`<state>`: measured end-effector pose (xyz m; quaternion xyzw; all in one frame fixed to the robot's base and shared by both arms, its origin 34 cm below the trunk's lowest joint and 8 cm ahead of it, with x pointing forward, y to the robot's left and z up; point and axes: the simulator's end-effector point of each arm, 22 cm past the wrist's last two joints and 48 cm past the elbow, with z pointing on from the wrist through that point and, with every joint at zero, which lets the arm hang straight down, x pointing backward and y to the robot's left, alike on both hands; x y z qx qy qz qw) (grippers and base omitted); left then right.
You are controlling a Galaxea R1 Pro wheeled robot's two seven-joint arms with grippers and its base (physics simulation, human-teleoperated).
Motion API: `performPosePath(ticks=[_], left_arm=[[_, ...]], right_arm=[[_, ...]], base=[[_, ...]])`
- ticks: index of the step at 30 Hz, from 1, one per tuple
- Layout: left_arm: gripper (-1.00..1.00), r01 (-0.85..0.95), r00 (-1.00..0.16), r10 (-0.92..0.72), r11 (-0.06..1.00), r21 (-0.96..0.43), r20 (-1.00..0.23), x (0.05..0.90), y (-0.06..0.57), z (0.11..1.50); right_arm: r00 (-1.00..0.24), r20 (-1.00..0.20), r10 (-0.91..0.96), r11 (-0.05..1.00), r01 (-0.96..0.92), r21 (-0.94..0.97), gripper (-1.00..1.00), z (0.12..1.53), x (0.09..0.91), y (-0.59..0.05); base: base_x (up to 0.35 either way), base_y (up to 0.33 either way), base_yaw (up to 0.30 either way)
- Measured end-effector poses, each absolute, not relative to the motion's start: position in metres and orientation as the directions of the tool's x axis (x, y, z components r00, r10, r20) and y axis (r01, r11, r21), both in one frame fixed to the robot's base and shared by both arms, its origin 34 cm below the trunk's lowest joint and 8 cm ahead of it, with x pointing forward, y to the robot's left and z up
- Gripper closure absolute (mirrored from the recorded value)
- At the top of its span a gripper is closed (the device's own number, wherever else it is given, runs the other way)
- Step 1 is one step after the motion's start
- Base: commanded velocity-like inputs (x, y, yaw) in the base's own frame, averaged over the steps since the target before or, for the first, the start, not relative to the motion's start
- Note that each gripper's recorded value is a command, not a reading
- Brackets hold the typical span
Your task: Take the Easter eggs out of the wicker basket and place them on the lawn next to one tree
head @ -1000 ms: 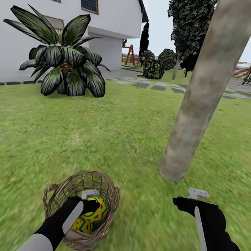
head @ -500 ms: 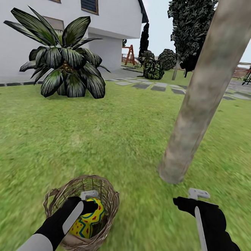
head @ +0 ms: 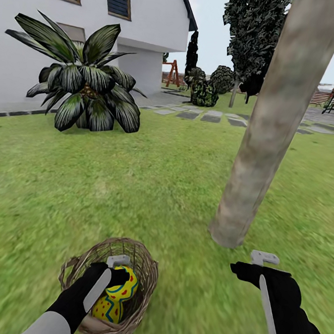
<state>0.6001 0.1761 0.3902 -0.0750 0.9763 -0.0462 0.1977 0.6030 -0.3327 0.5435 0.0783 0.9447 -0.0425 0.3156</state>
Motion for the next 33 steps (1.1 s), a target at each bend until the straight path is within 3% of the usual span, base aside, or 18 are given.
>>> performPosePath(ticks=[33], left_arm=[[1.0,-0.132,-0.913,-0.16,0.986,-0.1,-0.375,0.613,0.178,0.459]], right_arm=[[-0.789,-0.602,0.12,0.984,0.173,-0.03,-1.0,0.614,0.618,-0.332]], base=[[0.0,0.0,0.0]])
